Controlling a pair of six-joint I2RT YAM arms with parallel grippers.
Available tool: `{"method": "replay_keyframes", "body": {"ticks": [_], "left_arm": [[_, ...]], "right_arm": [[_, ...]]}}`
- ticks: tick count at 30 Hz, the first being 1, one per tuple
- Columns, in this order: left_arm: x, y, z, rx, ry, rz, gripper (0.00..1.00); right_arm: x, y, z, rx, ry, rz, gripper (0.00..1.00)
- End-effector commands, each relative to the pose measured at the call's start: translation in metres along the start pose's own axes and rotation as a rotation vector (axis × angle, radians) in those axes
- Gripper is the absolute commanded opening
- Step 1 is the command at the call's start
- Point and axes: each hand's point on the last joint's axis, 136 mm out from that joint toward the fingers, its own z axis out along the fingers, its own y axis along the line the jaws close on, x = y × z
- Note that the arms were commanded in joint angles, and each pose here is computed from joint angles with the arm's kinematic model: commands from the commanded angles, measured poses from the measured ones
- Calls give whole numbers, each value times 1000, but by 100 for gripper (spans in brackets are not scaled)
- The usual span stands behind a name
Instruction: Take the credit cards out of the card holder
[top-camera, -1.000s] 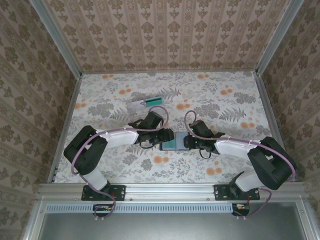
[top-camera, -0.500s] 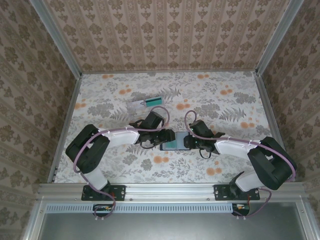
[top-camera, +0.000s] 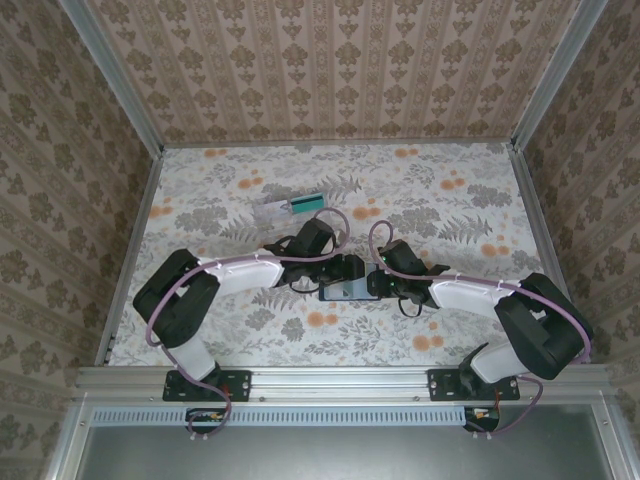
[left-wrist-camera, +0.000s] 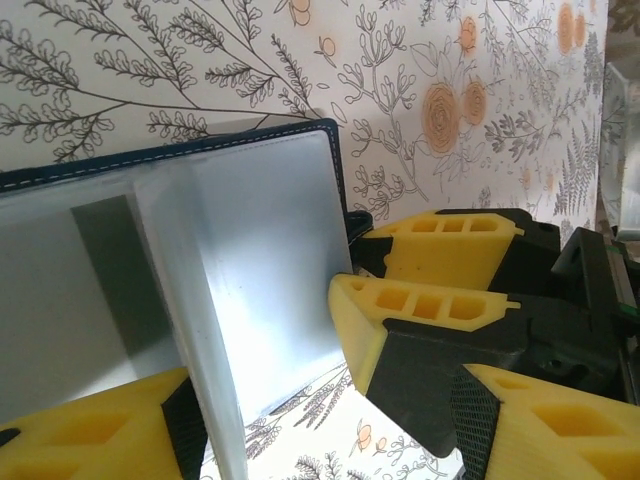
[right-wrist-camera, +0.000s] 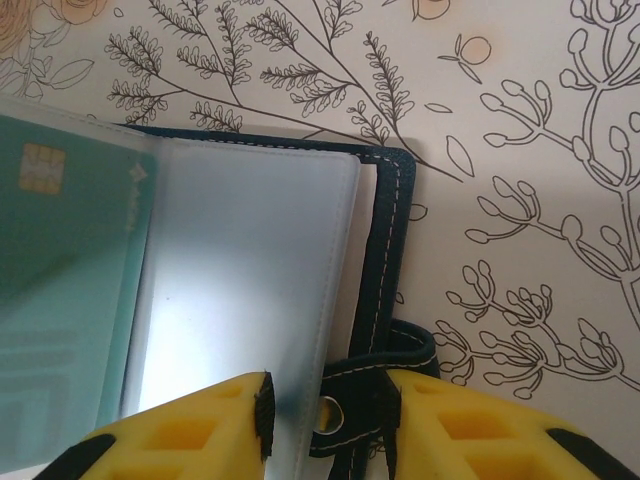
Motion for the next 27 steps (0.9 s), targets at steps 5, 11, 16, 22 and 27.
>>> {"method": "replay_keyframes", "body": {"ticks": [5, 11, 16, 22, 27], "left_arm": [[-3, -40, 8, 112, 24, 70, 67], [-3, -39, 7, 103, 17, 68, 66], [-9, -22, -5, 61, -28, 41, 66], [-9, -3, -3, 21, -37, -4, 65], [-9, 9, 3, 12, -39, -43, 64]], "right_arm": [[13, -8, 1, 33, 39, 8, 37], [9, -21, -7, 94, 0, 32, 38], [-6, -35, -30, 146, -86, 73, 39], [-22, -18, -45, 70, -135, 31, 40], [-23, -3, -30, 27, -67, -3, 30]]}}
